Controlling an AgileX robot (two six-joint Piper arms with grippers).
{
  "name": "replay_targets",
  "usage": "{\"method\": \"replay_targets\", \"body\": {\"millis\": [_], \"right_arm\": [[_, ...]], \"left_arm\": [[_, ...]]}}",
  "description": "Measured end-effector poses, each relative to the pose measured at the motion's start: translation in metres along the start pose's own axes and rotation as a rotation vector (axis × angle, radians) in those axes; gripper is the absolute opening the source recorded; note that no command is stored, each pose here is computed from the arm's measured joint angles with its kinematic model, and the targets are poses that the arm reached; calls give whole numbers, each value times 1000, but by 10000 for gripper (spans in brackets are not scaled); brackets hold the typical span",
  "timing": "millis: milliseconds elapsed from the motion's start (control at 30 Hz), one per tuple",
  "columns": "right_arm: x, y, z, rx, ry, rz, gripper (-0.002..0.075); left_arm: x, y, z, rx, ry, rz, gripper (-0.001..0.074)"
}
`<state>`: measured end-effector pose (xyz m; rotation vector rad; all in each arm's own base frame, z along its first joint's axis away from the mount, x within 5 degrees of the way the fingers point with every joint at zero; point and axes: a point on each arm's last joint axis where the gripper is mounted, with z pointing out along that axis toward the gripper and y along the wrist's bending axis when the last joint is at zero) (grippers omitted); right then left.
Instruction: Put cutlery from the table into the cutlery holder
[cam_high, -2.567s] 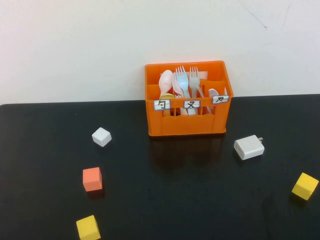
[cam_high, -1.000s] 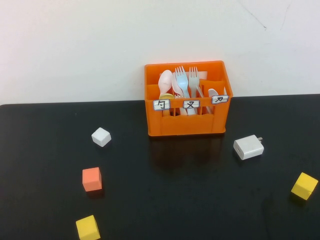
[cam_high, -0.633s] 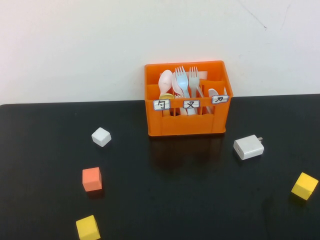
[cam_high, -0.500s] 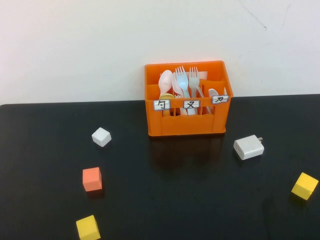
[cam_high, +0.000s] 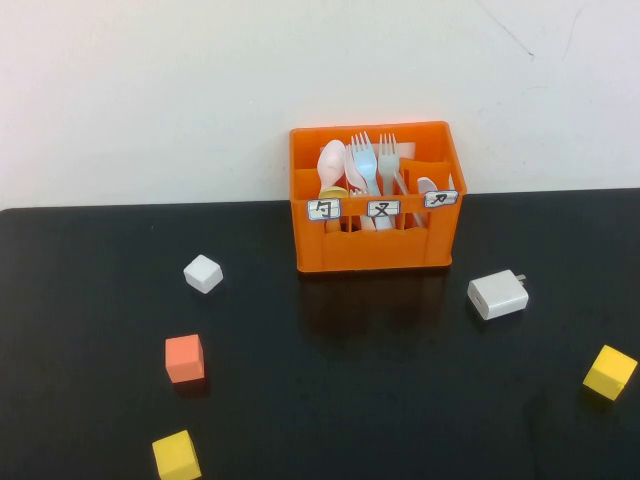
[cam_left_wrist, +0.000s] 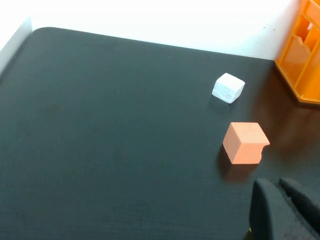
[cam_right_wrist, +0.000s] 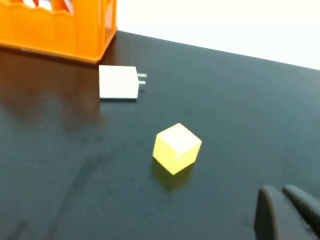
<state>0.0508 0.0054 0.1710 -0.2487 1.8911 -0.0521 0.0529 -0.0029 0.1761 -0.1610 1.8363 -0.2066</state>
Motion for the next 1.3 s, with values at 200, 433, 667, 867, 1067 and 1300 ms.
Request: {"method": "replay_targets", "body": {"millis": [200,433,667,867,1067,1300], "right_arm": [[0,0,0,0,0,-41,-2],[0,0,0,0,0,51,-2],[0,0,0,1,0,71,-2],[0,0,0,1,0,73,-2],[0,0,0,1,0,83,-2],[0,0,0,1,0,87,-2]], "left_arm": [[0,0,0,0,0,0,-1],[0,0,0,0,0,0,-1],[0,0,0,0,0,0,-1],[0,0,0,0,0,0,-1],[0,0,0,0,0,0,-1],[0,0,0,0,0,0,-1]]}}
